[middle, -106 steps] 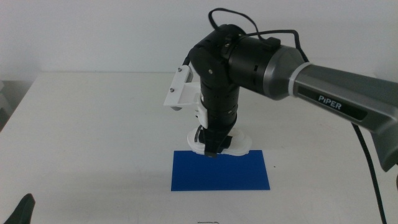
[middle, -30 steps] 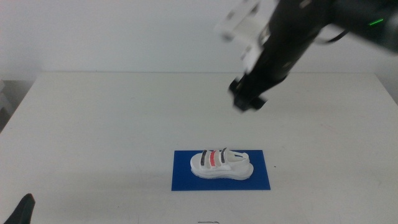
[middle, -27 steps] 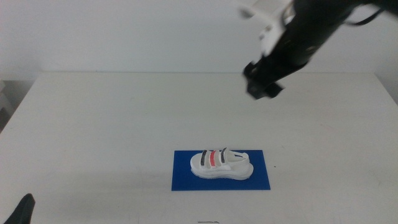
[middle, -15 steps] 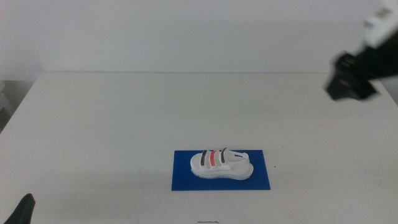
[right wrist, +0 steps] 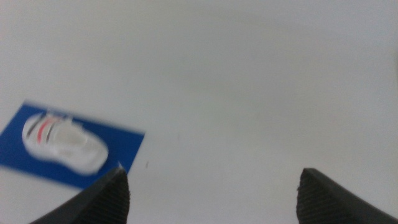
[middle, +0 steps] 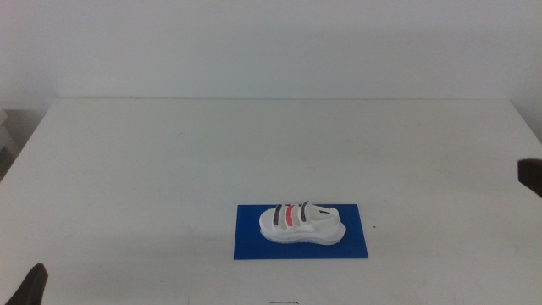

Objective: Use one arm to grab the shoe from the table and place it on the mat.

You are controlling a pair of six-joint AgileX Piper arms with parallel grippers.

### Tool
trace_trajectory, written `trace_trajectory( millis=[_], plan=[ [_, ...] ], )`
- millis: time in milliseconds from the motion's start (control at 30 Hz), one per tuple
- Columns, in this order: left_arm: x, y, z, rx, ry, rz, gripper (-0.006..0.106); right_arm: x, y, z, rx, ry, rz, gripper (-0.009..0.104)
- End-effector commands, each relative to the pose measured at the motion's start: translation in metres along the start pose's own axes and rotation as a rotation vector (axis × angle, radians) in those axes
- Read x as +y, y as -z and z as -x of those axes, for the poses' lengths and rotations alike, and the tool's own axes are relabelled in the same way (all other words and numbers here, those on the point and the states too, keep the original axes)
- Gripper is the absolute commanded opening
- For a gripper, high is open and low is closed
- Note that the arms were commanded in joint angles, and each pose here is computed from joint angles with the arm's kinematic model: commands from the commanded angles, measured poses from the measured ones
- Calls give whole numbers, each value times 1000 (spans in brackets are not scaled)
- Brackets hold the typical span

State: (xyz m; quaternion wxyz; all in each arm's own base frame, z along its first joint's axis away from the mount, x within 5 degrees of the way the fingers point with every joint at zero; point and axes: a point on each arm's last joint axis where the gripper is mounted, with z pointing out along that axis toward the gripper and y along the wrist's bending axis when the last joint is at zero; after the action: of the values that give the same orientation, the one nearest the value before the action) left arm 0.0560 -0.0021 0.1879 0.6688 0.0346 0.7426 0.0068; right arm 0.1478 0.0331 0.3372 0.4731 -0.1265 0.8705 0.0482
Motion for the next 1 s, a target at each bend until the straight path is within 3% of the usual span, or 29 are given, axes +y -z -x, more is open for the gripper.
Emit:
trace_trajectory(
  millis=[0, 200, 467, 967],
  plan=[
    [0, 2, 10, -105, 23, 1, 94, -2, 14, -2, -267, -4, -45, 85],
    [0, 2, 10, -105, 23, 1, 94, 1, 27, -48, -430, -34, -60, 88],
    [0, 2, 10, -105, 23, 1, 94, 3, 30, -89, -488, 1, -80, 89],
    [0, 2, 10, -105, 23, 1, 94, 5, 44, -133, -651, 108, -150, 89]
  ],
)
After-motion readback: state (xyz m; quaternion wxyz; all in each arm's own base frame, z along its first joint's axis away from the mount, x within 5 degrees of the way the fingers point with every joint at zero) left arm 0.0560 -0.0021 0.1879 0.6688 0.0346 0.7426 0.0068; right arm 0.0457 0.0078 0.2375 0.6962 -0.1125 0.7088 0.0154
